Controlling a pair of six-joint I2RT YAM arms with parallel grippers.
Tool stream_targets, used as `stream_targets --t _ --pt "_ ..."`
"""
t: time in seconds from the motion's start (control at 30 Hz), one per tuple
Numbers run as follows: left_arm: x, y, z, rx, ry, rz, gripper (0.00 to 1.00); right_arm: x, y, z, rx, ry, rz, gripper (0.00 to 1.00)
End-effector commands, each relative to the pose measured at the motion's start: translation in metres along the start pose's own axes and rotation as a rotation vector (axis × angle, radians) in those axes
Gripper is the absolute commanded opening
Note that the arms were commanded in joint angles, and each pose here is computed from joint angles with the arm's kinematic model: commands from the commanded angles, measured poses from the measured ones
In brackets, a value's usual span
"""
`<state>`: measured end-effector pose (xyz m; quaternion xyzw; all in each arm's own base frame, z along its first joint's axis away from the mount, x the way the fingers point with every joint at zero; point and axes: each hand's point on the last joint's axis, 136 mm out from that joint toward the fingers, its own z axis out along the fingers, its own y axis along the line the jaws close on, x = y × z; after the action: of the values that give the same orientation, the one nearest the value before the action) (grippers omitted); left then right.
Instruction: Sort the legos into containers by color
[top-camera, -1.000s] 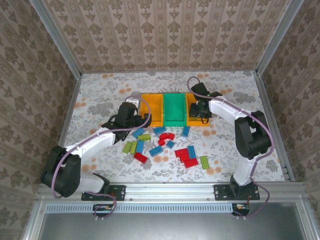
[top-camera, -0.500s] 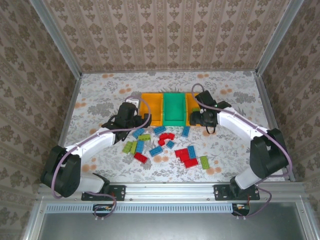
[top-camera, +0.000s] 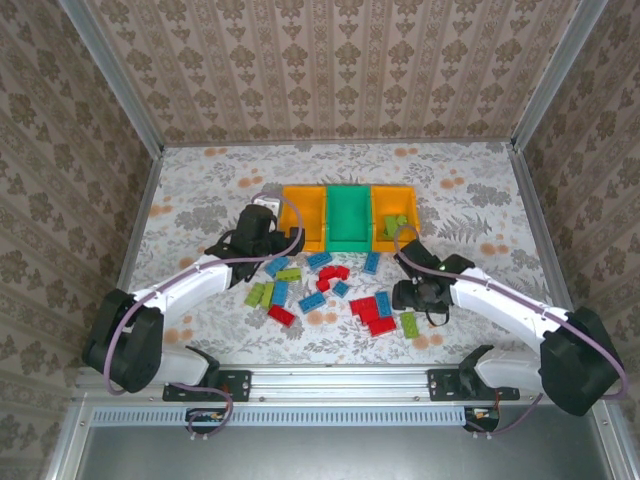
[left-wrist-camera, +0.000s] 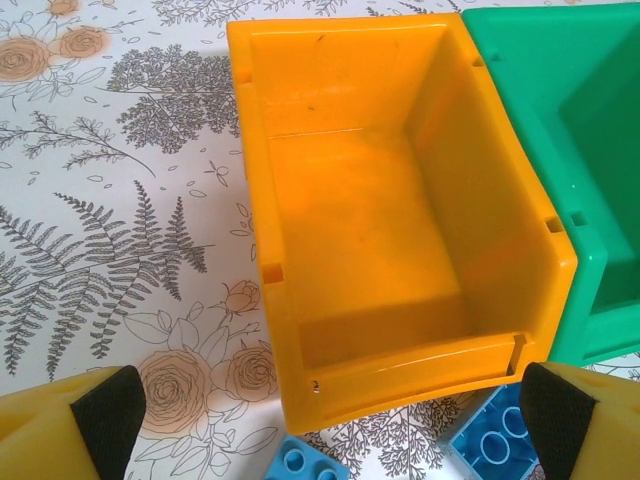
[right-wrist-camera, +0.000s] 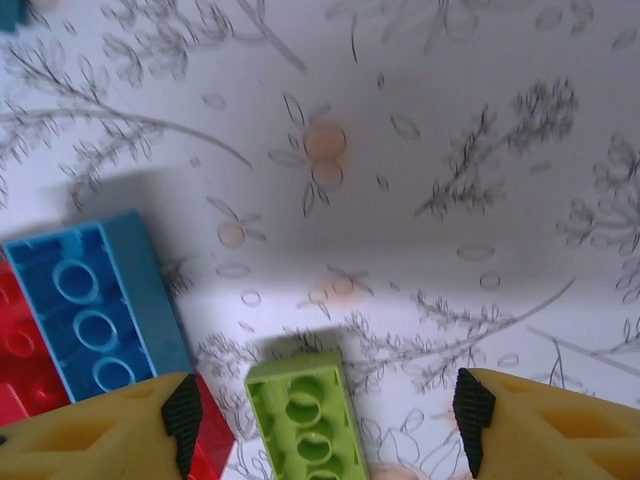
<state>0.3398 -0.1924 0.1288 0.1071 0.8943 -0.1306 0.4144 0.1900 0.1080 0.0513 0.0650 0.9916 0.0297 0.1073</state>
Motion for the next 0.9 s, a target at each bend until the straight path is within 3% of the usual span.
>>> stream_targets --t 0.0,0.43,0.87 --pt "0.004 -0.005 0.004 0.023 0.005 -0.007 1.0 0.022 -0.001 0.004 -0.015 0.043 0.066 0.7" --pt "0.004 -0.007 0.005 0.032 0.006 -0.012 1.0 0.048 0.006 0.018 -0.012 0.086 0.025 0.69" --pt "0.005 -0.008 0.005 0.03 0.01 -0.008 1.0 0.05 0.002 0.034 0.052 0.114 0.017 0.55"
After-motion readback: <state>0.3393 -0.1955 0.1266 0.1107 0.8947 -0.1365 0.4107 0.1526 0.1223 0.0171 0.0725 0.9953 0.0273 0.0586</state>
